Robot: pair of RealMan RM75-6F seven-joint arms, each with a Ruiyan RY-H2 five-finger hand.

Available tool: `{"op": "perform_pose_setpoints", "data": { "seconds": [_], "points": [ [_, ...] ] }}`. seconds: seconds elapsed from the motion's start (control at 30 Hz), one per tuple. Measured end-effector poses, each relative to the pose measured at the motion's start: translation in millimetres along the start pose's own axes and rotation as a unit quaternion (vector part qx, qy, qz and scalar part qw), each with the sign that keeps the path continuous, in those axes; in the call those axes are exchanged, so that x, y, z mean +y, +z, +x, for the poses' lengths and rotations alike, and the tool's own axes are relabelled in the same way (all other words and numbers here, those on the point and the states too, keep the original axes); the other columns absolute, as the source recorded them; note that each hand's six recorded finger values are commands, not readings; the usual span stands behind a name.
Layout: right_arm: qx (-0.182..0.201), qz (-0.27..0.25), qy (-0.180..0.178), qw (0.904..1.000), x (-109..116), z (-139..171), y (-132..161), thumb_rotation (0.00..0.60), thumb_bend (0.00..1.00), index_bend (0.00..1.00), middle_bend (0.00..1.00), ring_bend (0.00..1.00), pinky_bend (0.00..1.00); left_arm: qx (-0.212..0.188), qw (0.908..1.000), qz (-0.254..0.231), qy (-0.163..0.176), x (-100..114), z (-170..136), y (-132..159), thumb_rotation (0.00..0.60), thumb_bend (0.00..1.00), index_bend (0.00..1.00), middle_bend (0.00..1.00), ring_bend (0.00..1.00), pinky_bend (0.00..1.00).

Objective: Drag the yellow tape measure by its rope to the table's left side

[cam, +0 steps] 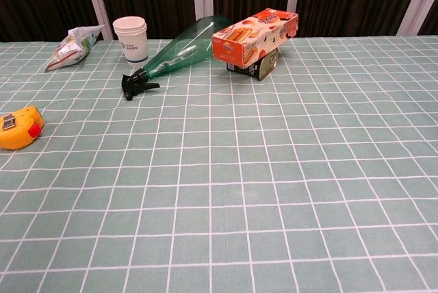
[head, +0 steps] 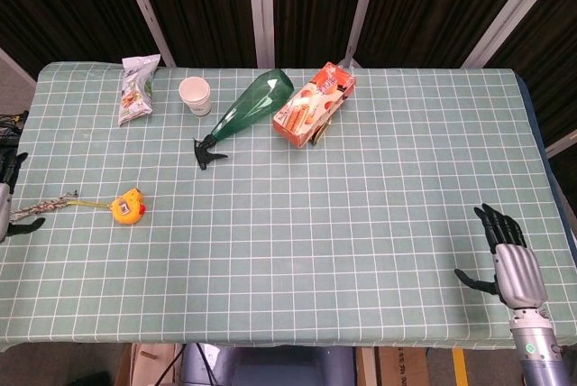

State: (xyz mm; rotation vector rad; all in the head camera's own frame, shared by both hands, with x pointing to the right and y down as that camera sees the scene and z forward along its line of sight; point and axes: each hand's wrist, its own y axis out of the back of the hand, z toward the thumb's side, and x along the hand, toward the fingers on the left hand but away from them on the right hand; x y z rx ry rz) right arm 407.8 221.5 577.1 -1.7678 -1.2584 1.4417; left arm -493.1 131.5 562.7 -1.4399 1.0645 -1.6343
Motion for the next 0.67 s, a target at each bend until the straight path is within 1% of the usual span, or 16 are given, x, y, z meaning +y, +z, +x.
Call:
{"op": "perform_pose_setpoints", "data": {
  "seconds": [0.17, 0.3, 0.4, 0.47, 0.6, 0.67],
  "points": [
    [0.006, 0.013, -0.001, 0.9999, -0.8, 0.6, 0.9, 0.6, 0.18, 0.0, 0.0, 0.0, 0.0, -0.036, 0.9981, -0.047, 0.015, -4.1, -36.9, 26.3, 0.6, 0.06, 0.0, 0.0, 0.0, 0.0],
    [0.014, 0.027, -0.002, 0.9995, -1.9, 1.3, 2.8, 0.6, 0.18, 0.0, 0.0, 0.0, 0.0, -0.069, 0.9948, -0.073, 0.018, -15.5, -65.8, 46.3, 0.6, 0.05, 0.0, 0.0, 0.0, 0.0],
    [0.019, 0.037, -0.002, 0.9991, -3.3, 1.8, 3.9, 0.6, 0.18, 0.0, 0.0, 0.0, 0.0, -0.094, 0.9926, -0.076, 0.01, -30.3, -80.8, 60.1, 0.6, 0.05, 0.0, 0.0, 0.0, 0.0],
    [0.023, 0.043, -0.002, 0.9988, -3.8, 2.2, 4.9, 0.6, 0.18, 0.0, 0.0, 0.0, 0.0, -0.111, 0.9915, -0.068, 0.006, -37.7, -86.7, 66.4, 0.6, 0.05, 0.0, 0.0, 0.0, 0.0],
    [0.034, 0.055, -0.007, 0.9979, -3.5, 4.2, 7.2, 0.6, 0.18, 0.0, 0.0, 0.0, 0.0, -0.134, 0.9893, -0.057, 0.012, -44.4, -92.9, 73.9, 0.6, 0.05, 0.0, 0.0, 0.0, 0.0],
    [0.037, 0.058, -0.009, 0.9976, -2.9, 5.3, 7.6, 0.6, 0.18, 0.0, 0.0, 0.0, 0.0, -0.137, 0.9889, -0.055, 0.017, -45.0, -94.9, 74.7, 0.6, 0.05, 0.0, 0.0, 0.0, 0.0]
  ]
}}
